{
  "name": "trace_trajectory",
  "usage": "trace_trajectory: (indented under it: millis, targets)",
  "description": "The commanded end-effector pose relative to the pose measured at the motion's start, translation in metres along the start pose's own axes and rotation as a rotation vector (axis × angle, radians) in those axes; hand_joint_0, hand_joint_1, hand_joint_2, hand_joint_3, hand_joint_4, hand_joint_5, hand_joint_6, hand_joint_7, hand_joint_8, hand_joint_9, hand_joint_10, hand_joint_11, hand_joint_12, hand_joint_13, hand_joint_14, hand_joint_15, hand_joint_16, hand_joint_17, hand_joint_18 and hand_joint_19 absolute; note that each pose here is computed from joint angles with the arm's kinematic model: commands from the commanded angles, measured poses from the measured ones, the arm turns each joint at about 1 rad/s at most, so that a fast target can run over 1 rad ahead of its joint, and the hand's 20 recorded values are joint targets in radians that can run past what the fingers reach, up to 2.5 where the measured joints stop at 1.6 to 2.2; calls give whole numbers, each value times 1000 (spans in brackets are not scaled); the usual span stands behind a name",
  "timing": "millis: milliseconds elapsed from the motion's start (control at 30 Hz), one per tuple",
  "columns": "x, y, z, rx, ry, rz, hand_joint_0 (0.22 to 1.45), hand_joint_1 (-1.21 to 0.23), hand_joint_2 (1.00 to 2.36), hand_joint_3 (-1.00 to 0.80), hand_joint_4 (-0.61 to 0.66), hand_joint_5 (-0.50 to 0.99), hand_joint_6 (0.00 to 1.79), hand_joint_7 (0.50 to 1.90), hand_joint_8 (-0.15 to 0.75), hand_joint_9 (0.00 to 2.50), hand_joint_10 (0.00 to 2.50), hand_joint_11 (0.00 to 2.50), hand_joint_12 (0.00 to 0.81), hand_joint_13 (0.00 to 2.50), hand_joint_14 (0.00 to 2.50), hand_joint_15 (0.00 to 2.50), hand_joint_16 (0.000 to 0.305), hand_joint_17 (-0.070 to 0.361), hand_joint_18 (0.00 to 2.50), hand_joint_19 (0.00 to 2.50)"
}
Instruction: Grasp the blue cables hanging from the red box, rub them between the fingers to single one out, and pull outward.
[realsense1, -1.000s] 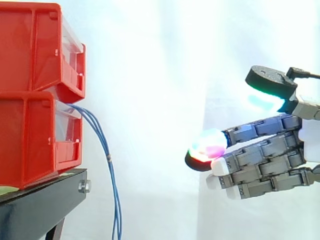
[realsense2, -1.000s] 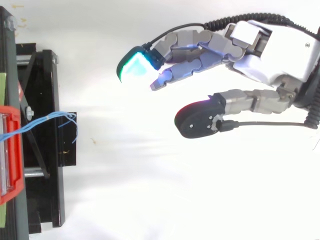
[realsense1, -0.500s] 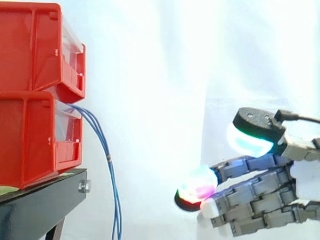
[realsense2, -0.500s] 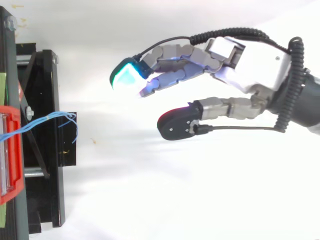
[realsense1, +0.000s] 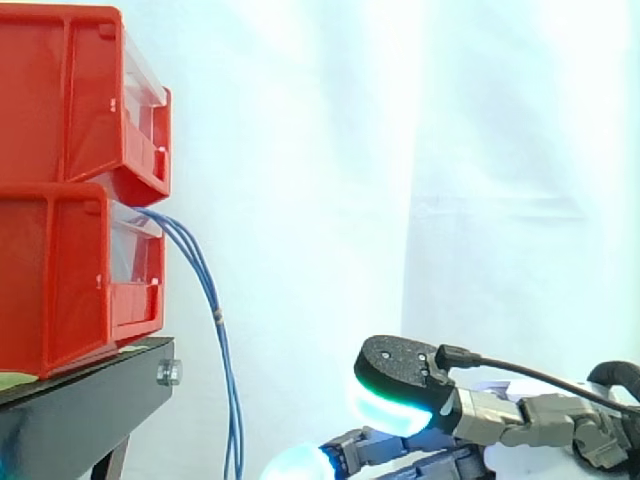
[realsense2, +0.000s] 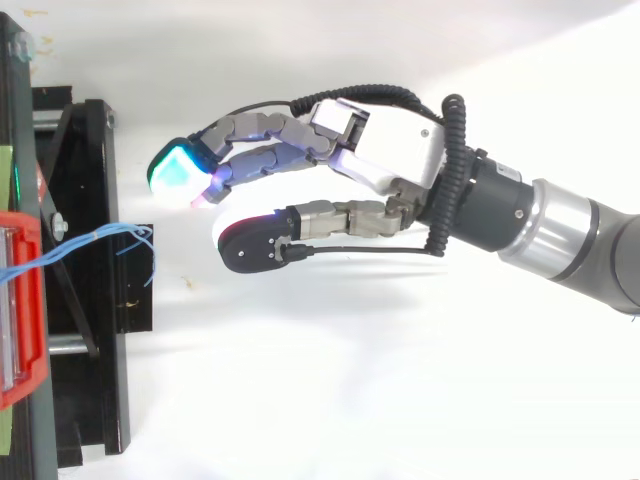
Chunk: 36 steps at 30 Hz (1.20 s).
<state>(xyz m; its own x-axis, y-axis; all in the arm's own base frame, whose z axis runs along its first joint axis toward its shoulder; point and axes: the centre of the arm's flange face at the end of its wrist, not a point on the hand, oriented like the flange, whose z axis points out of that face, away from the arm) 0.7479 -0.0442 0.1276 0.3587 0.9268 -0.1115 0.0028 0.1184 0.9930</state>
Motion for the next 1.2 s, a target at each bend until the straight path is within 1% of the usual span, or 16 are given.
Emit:
trace_trajectory:
  millis: [0,167,333,367,433,500,533,567,600,667,733,833,967,1000,1067,1167]
  targets:
    - [0,-3,3,10,7,1,487,-633,1000,-497,178,-180,502,739,267,573,17,525,391,578,16,377,58,131,407,360]
    - [-4,-4,4,9,4,3,488,-633,1000,-497,190,-180,502,743,268,533,14,400,390,572,14,367,58,131,404,360]
    - [-10,14,21,-23,4,-1,493,-636,1001,-492,201,-177,502,739,266,578,12,374,394,551,13,341,58,130,384,325]
    - [-11,13,22,-25,5,-6,494,-636,1000,-492,202,-176,502,739,268,585,12,368,395,550,13,338,57,127,368,319]
    - [-7,0,25,-35,23,-21,496,-636,1001,-491,205,-175,502,742,266,597,12,372,392,547,14,327,56,127,362,317]
    - [-1,1,35,-80,33,-3,497,-635,1001,-489,207,-172,502,740,268,613,12,372,391,546,13,327,56,127,359,322]
    - [4,-7,42,-107,44,9,498,-635,1000,-488,208,-172,502,739,266,613,12,373,391,546,12,325,56,127,359,322]
    - [6,-7,45,-121,50,17,498,-634,1000,-487,208,-172,502,740,268,616,12,373,391,547,12,328,56,126,359,322]
    - [10,0,50,-152,63,26,499,-633,1000,-488,210,-172,502,742,267,617,12,366,391,548,13,330,56,126,358,314]
    - [17,2,49,-162,82,13,501,-632,1001,-487,207,-171,502,741,266,620,12,365,391,549,13,327,56,126,358,322]
    - [18,3,50,-174,88,2,502,-632,1000,-486,209,-171,502,741,269,627,12,370,389,551,14,330,56,125,360,318]
    - [19,-1,52,-195,89,13,504,-630,1001,-486,215,-169,502,741,269,640,12,366,388,557,13,330,56,125,368,329]
    - [20,0,52,-201,109,14,506,-628,1001,-487,230,-160,502,747,273,664,12,370,390,575,13,336,56,125,374,336]
    - [23,0,51,-201,126,8,508,-626,1001,-482,235,-156,502,753,273,686,12,374,389,579,13,338,55,125,381,335]
    - [26,0,50,-202,136,9,512,-625,1001,-483,242,-152,502,767,274,728,13,389,391,603,13,344,55,124,388,347]
    - [28,0,49,-202,139,8,522,-621,1001,-477,253,-137,502,796,274,776,13,402,385,627,13,351,55,123,417,352]
